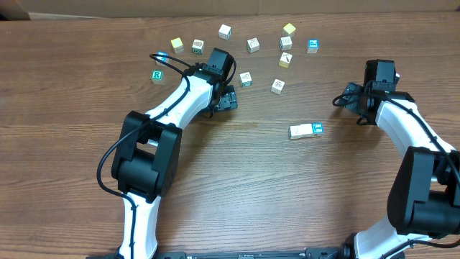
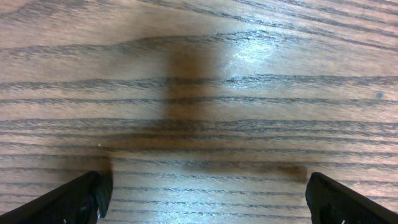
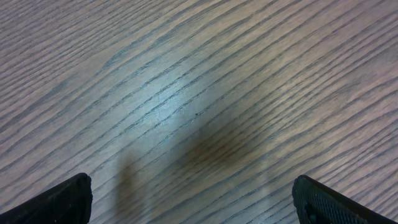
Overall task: Form a horizontal line
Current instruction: 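Move the left gripper up toward the arc of blocks at upper left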
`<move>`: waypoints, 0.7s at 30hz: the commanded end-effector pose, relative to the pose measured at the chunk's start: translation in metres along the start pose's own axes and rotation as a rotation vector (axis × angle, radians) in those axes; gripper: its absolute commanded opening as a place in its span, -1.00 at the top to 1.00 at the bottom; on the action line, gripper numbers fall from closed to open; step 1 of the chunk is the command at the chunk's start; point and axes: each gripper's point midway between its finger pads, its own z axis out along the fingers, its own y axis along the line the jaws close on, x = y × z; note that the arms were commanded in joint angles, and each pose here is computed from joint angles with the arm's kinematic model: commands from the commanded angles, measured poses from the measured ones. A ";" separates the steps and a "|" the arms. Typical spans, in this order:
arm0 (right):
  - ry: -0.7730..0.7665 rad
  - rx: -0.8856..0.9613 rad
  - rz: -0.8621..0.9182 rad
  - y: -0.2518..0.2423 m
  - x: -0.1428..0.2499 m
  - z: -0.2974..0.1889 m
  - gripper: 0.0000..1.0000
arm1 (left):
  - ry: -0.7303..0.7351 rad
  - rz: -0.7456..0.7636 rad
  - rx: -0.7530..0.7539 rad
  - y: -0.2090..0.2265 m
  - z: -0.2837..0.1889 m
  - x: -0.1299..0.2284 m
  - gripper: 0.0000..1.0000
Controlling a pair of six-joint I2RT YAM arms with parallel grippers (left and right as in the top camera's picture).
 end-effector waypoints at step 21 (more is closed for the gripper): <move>-0.020 -0.002 0.006 0.001 -0.008 -0.002 -1.00 | -0.297 0.032 0.291 -0.053 -0.180 -0.125 0.63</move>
